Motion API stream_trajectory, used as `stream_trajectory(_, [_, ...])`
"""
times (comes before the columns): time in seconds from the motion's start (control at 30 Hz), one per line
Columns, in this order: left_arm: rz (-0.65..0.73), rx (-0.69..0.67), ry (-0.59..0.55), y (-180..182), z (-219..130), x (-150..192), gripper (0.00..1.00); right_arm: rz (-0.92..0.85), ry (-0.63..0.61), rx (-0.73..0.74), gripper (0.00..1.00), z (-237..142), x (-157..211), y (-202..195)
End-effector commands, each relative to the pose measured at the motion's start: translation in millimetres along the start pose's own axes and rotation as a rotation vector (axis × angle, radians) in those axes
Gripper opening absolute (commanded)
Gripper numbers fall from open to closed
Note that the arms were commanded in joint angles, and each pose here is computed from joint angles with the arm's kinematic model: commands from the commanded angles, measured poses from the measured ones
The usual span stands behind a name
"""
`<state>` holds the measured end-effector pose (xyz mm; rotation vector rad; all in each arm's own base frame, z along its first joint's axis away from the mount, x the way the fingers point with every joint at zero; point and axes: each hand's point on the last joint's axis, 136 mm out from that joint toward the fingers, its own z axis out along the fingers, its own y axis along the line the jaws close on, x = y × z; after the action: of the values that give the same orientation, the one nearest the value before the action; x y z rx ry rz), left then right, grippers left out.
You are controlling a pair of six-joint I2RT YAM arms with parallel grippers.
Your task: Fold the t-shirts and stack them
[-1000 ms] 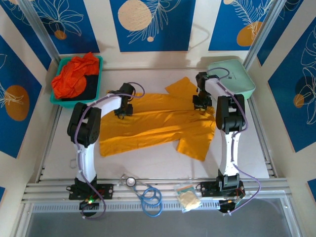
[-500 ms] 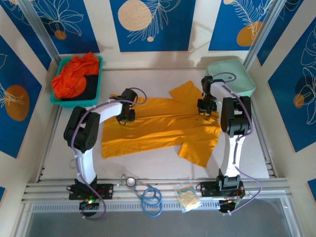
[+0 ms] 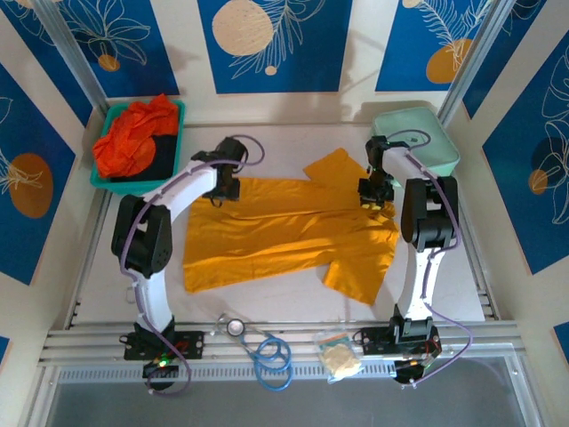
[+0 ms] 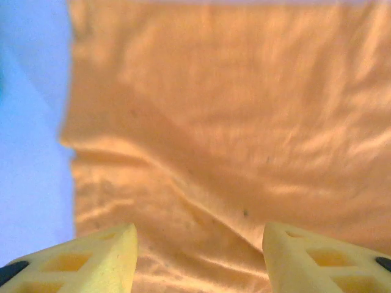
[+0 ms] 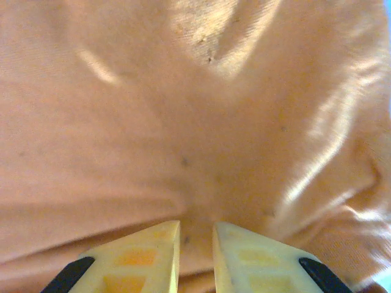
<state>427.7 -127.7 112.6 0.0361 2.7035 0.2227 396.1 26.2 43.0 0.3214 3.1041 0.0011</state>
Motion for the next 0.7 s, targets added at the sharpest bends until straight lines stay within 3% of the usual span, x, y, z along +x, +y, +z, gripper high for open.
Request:
stream_trajectory(0.0, [0.019,-0.099,0.011,37,-11,-19,0.58,0.021,-0.055,-0.020,0.24,-41,3,-4])
stream_trajectory(0.2, [-0.002,-0.079,0.082,57,31,-42,0.54,0.037,-0.114,-0.068,0.24,-69,14,-3])
stream_trajectory(0.33, [-0.015,-0.044,0.099,57,53,-51,0.52,0.032,-0.125,-0.184,0.23,-72,18,16])
stream_trajectory(0.43, [-0.028,-0.019,0.075,54,54,-58,0.52,0.015,-0.107,-0.298,0.23,-64,7,42])
stream_trajectory(0.67, [-0.060,0.012,0.023,54,33,-68,0.52,-0.014,-0.016,-0.371,0.19,-13,-33,92])
